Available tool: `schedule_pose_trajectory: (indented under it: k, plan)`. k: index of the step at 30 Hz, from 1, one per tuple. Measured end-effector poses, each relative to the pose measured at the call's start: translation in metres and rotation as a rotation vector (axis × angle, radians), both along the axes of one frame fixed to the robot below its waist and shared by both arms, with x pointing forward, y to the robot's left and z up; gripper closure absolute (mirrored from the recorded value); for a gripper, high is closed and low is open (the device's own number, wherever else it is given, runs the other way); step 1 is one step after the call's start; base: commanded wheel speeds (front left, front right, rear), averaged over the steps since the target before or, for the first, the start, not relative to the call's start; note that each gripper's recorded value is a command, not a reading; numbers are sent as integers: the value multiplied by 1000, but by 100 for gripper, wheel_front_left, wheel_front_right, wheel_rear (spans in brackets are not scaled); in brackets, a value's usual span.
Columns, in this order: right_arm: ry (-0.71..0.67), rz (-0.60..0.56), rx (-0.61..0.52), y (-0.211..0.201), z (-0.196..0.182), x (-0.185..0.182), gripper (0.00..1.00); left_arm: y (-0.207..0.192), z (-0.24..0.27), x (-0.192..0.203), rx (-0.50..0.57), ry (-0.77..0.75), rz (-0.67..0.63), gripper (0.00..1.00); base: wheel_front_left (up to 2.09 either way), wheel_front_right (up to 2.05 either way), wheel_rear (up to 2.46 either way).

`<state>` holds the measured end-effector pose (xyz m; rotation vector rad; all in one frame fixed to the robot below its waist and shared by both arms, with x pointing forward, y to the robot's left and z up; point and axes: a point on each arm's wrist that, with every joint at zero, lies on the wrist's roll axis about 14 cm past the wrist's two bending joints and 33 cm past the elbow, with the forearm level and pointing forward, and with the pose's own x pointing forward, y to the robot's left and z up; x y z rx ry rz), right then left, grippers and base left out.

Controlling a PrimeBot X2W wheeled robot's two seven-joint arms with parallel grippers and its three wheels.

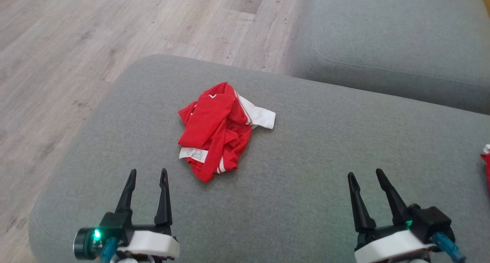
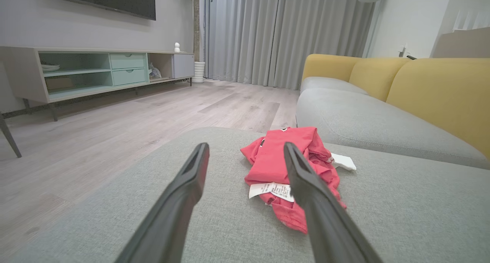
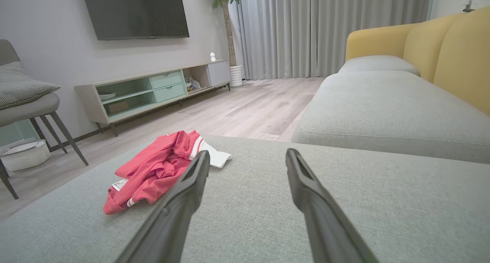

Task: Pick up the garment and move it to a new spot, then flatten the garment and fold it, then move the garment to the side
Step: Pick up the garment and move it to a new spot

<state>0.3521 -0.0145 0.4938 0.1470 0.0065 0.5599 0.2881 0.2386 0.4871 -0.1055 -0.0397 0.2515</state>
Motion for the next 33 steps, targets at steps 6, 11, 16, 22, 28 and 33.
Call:
schedule_pose_trajectory:
  k: [6, 11, 16, 22, 28, 33]
  plan:
    - [13, 9, 8, 3, -3, 0, 0, 1, -3, -1, 4, 13, 2, 0, 0, 0, 0]
    - [31, -6, 7, -2, -9, 1, 0, -14, -14, 10, 27, 57, -62, 0, 0, 0, 0]
    - [58, -43, 1, -14, -19, 3, 0, -17, -16, 46, 85, 114, -96, 0, 0, 0, 0]
    - [89, -110, -8, -33, -34, 25, 0, -54, -11, 125, 177, 206, -311, 0, 0, 0, 0]
    - [116, -178, -10, -54, -46, 43, 0, -73, -47, 167, 307, 410, -442, 0, 0, 0, 0]
    - [145, -236, -23, -74, -58, 46, 0, -51, -72, 187, 419, 518, -391, 0, 0, 0, 0]
